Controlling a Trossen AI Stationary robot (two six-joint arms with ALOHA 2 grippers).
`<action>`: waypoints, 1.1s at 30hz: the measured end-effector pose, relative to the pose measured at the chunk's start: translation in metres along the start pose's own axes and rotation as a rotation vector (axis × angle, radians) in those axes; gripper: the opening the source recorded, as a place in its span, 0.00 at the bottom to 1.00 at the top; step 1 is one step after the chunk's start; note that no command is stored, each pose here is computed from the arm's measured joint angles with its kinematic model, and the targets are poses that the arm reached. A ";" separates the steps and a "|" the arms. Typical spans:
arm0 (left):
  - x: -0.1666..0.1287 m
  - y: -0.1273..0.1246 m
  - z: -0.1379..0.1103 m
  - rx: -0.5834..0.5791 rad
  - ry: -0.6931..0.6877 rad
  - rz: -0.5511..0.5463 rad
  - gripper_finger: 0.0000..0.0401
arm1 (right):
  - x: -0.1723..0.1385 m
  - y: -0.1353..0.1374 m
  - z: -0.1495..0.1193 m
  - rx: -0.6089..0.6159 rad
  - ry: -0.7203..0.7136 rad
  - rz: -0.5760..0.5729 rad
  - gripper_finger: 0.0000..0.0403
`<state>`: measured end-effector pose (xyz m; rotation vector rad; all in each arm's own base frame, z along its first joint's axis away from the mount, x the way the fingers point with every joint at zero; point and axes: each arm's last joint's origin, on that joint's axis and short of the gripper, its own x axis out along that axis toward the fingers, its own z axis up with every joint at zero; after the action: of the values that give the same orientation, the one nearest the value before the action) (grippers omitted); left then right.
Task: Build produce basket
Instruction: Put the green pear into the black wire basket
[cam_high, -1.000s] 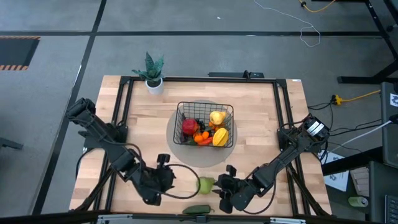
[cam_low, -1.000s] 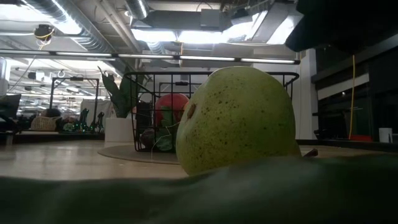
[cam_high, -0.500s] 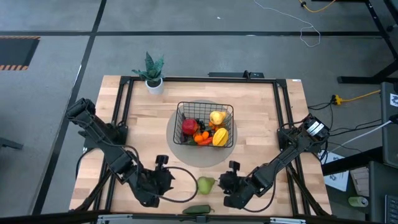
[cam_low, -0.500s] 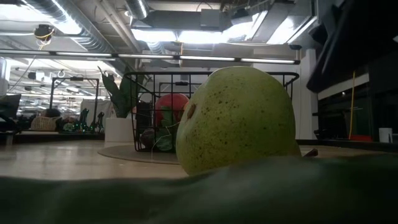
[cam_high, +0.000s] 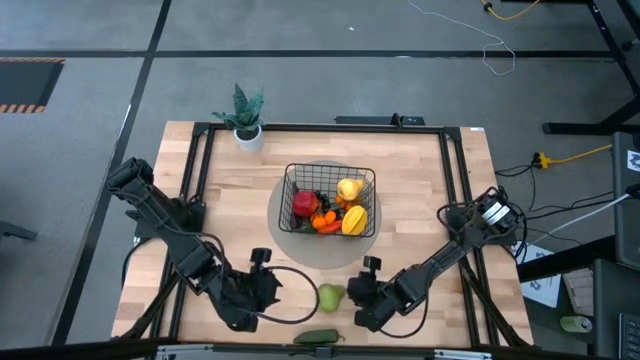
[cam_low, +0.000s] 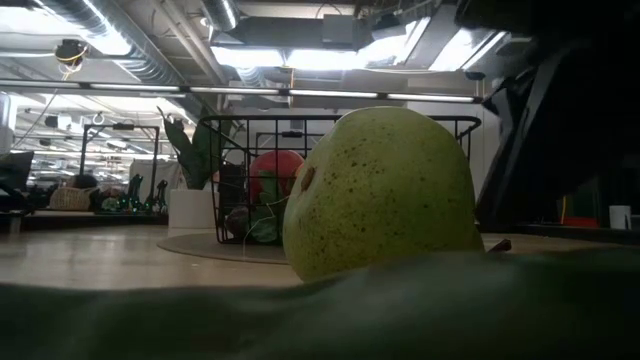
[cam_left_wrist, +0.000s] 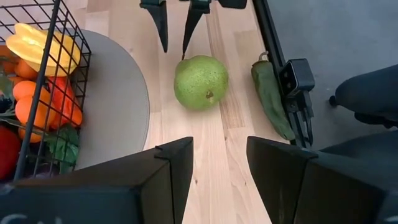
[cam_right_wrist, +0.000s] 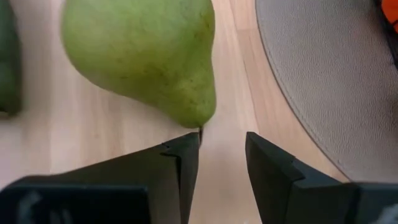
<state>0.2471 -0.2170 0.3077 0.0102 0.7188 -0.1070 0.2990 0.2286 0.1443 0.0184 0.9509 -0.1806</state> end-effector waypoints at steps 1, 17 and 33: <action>0.000 0.000 0.000 0.000 0.000 0.000 0.34 | 0.002 0.000 0.000 -0.004 0.007 0.002 0.30; 0.000 0.000 0.000 0.001 0.000 0.001 0.34 | 0.004 0.002 0.001 0.014 0.018 0.048 0.30; 0.000 0.001 0.000 0.005 0.005 0.007 0.34 | 0.016 0.003 -0.003 0.011 0.012 0.013 0.30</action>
<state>0.2468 -0.2163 0.3073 0.0174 0.7230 -0.1019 0.3061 0.2292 0.1296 0.0363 0.9616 -0.1736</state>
